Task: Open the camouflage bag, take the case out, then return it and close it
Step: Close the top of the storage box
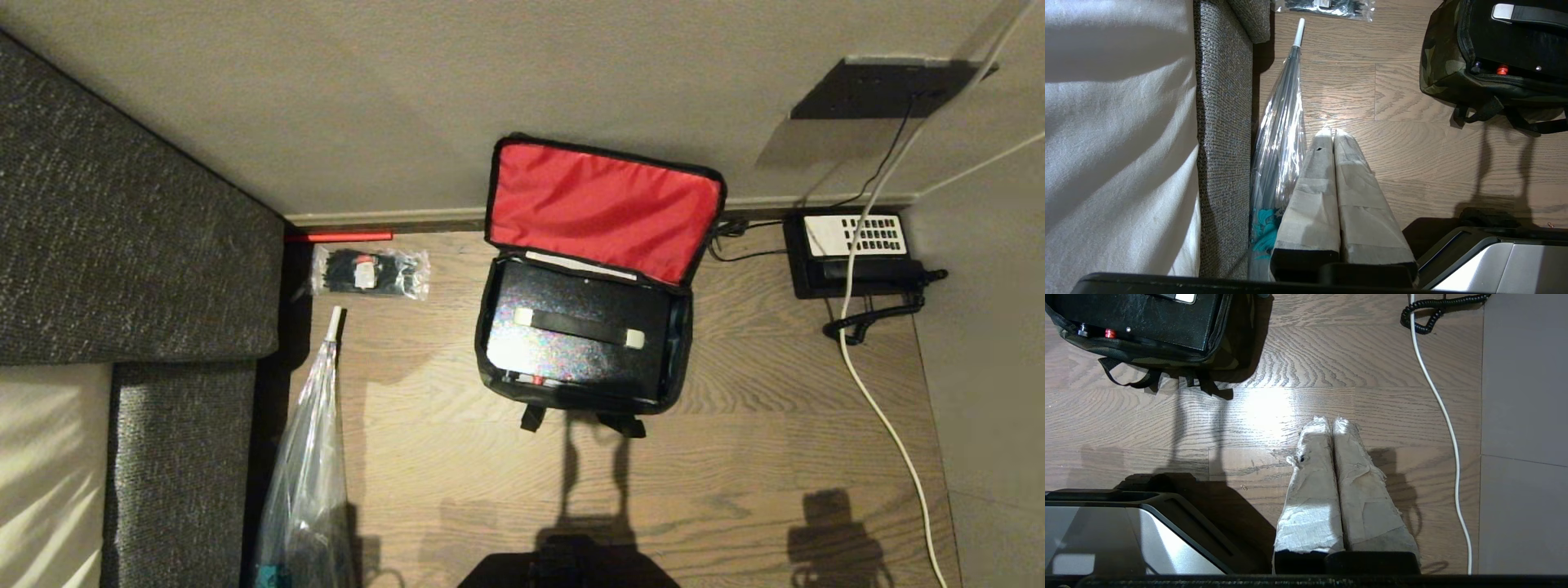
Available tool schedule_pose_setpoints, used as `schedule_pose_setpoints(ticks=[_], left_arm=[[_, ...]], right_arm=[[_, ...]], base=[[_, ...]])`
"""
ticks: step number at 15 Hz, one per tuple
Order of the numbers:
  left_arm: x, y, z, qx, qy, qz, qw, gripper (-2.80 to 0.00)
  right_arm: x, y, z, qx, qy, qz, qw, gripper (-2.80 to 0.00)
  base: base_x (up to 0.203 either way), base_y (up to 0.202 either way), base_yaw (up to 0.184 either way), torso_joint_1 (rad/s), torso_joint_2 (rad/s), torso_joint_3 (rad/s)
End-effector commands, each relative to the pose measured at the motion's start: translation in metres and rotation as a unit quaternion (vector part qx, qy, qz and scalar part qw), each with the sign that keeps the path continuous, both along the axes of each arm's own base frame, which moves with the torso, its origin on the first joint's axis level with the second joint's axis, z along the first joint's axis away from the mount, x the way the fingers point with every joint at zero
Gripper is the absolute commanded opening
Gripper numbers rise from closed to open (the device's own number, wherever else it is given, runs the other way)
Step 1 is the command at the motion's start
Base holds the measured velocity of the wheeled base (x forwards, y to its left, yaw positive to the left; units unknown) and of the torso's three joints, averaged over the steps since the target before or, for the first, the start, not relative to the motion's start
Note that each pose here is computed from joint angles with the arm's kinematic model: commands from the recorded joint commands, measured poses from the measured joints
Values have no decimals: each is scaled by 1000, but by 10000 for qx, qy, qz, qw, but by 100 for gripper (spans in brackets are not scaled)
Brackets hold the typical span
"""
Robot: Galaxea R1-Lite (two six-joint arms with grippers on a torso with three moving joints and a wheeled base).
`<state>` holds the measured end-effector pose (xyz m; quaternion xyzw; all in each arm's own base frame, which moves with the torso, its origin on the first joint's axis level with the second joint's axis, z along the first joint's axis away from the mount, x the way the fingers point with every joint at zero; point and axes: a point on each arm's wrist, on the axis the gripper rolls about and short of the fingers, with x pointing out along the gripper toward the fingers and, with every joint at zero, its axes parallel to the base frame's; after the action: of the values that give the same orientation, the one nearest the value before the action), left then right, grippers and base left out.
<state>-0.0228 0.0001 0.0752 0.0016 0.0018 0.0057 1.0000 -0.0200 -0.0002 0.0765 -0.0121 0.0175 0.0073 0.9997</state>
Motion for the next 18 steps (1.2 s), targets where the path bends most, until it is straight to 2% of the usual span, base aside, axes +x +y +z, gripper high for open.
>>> schedule_pose_setpoints(ticks=[1, 18], left_arm=[[0, 0, -1, -1, 5, 5, 10000, -280], [0, 0, -1, -1, 5, -3, 10000, -280]], right_arm=[[0, 0, 0, -3, 24, 6, 10000, -280], [0, 0, 0, -3, 24, 6, 10000, -280]], base=[[0, 0, 0, 0, 0, 0], [0, 0, 0, 0, 0, 0]])
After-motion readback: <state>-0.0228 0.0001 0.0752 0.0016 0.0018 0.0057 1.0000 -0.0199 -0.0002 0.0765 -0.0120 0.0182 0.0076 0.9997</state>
